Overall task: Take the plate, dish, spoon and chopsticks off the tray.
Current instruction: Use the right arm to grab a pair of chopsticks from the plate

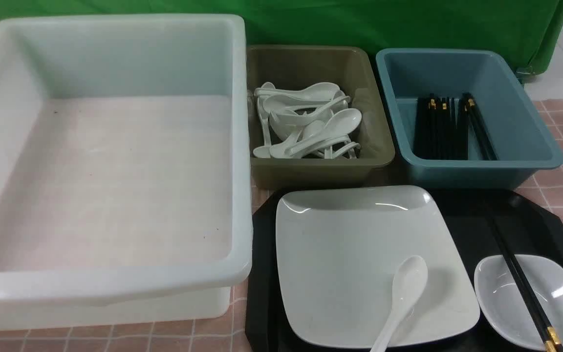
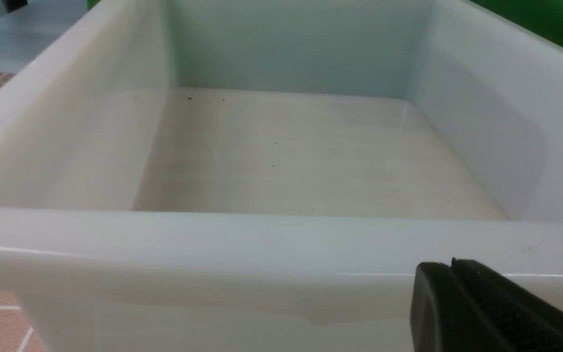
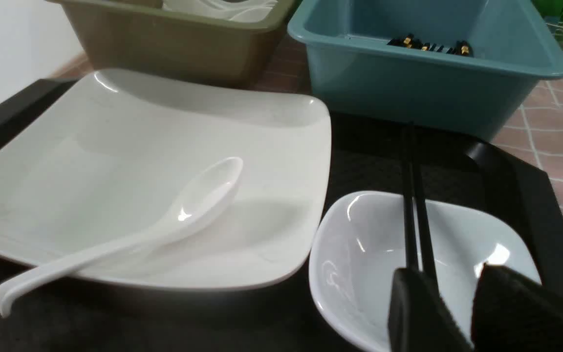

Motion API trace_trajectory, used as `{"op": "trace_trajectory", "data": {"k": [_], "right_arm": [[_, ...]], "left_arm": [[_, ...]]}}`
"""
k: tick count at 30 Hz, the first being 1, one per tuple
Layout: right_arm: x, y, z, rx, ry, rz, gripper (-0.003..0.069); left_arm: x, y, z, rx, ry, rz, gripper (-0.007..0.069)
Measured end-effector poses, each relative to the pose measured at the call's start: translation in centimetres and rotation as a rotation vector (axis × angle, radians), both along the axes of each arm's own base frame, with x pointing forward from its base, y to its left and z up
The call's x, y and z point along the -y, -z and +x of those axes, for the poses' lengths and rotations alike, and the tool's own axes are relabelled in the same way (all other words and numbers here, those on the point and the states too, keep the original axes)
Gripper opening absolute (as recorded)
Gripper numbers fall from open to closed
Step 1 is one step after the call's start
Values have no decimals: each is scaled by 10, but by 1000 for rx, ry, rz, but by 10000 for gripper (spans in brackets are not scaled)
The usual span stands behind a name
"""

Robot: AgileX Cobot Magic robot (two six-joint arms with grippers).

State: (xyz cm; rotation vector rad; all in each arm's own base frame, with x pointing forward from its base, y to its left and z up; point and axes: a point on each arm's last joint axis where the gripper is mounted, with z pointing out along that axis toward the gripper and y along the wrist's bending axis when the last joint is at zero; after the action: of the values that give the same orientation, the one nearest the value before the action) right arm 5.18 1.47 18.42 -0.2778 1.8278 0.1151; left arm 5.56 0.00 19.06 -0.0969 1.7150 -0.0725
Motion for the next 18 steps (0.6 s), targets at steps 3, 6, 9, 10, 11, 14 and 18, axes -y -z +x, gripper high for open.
{"op": "trace_trajectory", "data": {"k": [3,6,9,10,11,14,18], "right_arm": [[0,0,0,0,0,0,242],[0,0,0,0,0,0,242],[0,0,0,0,0,0,242],[0,0,0,0,0,0,242],[0,0,0,0,0,0,242],[0,0,0,0,0,0,242],[0,0,0,0,0,0,242]], "left_arm": [[0,0,0,0,0,0,5],[0,0,0,0,0,0,5],[0,0,0,0,0,-1,5],[0,0,0,0,0,-1,5],[0,0,0,0,0,-1,5],[0,0,0,0,0,-1,5],[0,0,0,0,0,-1,5]]}}
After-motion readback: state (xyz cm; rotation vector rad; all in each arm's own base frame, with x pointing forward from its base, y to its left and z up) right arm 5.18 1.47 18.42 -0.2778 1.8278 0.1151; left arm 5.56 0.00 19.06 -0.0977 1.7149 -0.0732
